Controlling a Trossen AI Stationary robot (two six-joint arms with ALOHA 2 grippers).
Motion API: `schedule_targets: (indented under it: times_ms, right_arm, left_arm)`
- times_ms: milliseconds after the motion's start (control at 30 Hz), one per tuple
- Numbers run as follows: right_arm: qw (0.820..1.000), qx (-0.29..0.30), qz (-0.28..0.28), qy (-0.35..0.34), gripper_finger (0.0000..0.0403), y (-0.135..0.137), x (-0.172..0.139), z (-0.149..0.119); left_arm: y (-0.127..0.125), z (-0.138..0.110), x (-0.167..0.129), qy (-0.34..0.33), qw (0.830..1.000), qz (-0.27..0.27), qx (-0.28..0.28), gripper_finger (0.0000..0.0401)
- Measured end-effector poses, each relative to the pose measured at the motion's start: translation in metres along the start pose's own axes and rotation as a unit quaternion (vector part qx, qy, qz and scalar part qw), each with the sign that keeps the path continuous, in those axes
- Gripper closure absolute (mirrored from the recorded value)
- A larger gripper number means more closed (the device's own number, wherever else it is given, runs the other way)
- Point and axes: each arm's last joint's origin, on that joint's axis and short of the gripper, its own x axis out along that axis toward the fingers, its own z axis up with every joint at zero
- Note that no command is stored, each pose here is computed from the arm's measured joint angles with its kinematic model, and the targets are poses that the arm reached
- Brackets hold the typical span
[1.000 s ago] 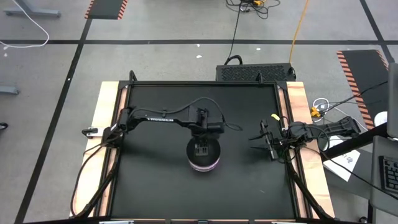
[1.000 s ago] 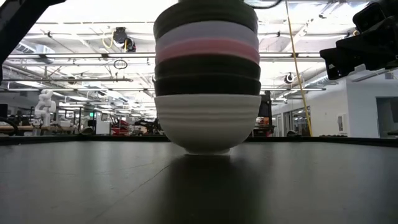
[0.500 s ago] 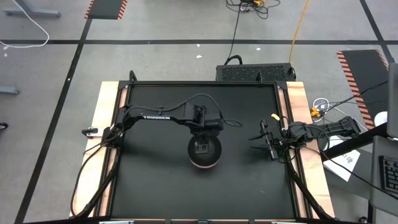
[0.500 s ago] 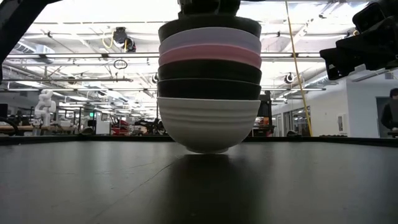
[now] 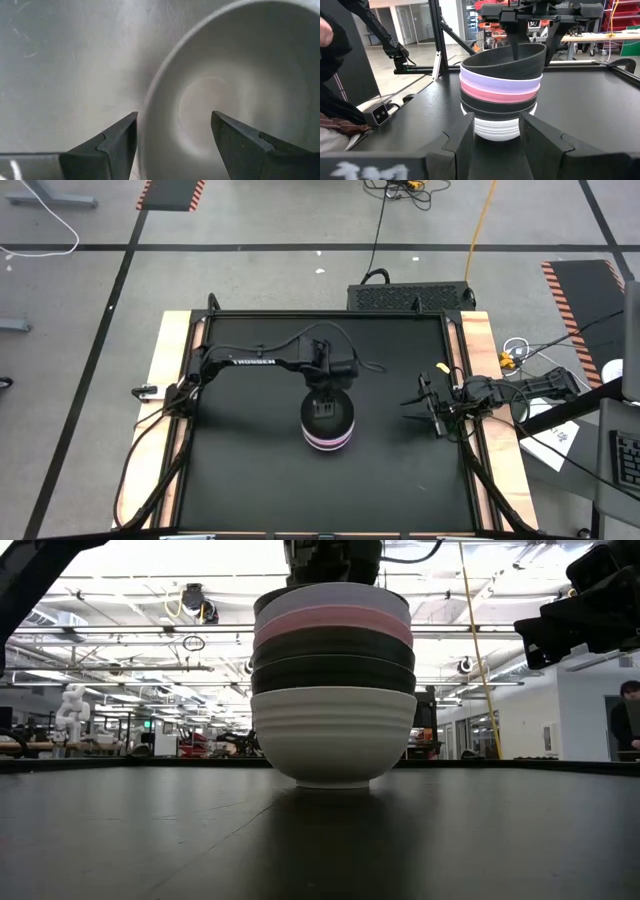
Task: Nest bowls inside each other
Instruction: Stack the black bowl into the purple bowl
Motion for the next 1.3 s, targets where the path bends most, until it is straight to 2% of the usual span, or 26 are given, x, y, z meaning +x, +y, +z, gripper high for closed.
schedule_targets:
  times_ms: [333, 667, 800, 933, 1133, 1300]
  right_arm:
    - [1.0, 0.0, 0.001, 0.001, 0.0257, 0.0, 0.0, 0.0]
    - [1.0, -0.004, 0.002, 0.001, 0.0257, 0.0, 0.0, 0.0]
    - [1.0, -0.004, 0.002, 0.002, 0.0257, 0.0, 0.0, 0.0]
    - [1.0, -0.004, 0.002, 0.001, 0.0257, 0.0, 0.0, 0.0]
    - [1.0, -0.004, 0.002, 0.001, 0.0257, 0.0, 0.0, 0.0]
    - [1.0, -0.002, 0.002, 0.001, 0.0257, 0.0, 0.0, 0.0]
  left_arm:
    - [0.002, 0.001, -0.006, -0.006, 1.0, -0.002, 0.019, 0.015]
    - [0.015, -0.006, -0.036, -0.035, 0.999, 0.013, 0.005, 0.0151]
    - [0.015, -0.006, -0.036, -0.035, 0.999, 0.004, 0.005, 0.0153]
    - [0.013, -0.006, -0.033, -0.033, 0.999, -0.015, 0.008, 0.0181]
    - [0.011, -0.006, -0.033, -0.032, 0.999, -0.015, 0.009, 0.0243]
    - [0.01, -0.004, -0.032, -0.039, 0.999, -0.014, 0.011, 0.0275]
